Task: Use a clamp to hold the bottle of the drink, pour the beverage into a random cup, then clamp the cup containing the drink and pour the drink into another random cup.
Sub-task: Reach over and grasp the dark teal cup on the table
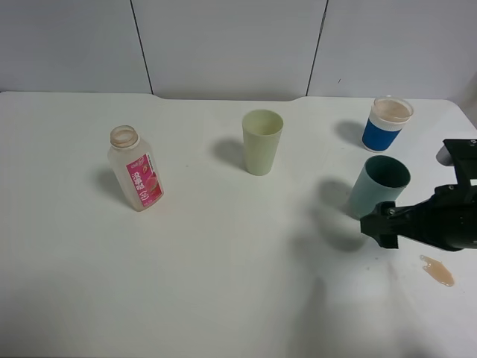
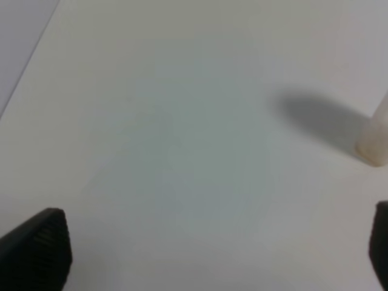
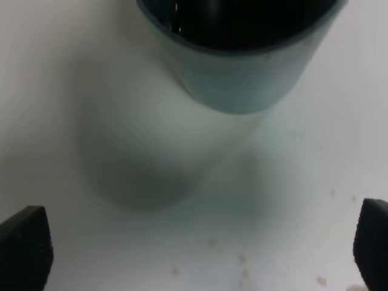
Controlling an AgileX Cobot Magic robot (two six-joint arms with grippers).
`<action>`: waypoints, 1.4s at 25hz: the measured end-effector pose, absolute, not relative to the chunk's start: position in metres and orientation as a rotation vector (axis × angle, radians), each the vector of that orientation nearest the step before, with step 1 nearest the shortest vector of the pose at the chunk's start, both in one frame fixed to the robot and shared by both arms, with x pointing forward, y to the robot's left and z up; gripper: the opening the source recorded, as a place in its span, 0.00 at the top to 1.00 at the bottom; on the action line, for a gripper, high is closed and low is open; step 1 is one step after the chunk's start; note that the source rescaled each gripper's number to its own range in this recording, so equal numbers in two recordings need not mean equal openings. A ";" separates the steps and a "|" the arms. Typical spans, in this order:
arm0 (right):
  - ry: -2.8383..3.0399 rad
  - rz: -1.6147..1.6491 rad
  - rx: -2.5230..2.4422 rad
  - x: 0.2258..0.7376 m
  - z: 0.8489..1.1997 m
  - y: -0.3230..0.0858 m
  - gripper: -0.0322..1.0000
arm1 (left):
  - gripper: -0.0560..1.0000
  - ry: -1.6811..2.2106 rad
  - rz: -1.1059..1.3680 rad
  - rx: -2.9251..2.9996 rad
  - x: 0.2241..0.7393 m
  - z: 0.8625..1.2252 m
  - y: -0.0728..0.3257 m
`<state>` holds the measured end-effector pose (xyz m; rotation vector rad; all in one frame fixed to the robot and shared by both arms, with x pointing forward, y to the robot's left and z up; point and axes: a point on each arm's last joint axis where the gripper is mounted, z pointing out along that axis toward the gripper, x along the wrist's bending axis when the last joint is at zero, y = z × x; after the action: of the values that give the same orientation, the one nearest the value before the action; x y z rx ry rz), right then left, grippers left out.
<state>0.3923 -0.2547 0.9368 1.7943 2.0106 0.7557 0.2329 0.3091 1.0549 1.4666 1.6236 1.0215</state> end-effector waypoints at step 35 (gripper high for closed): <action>1.815 0.726 1.542 0.408 0.876 -0.269 0.00 | 0.00 1.624 1.021 1.467 0.233 1.055 0.309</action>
<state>0.4082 -0.2693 0.8759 1.5416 1.8146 0.7261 0.2329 0.3091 1.0549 1.4666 1.6236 1.0215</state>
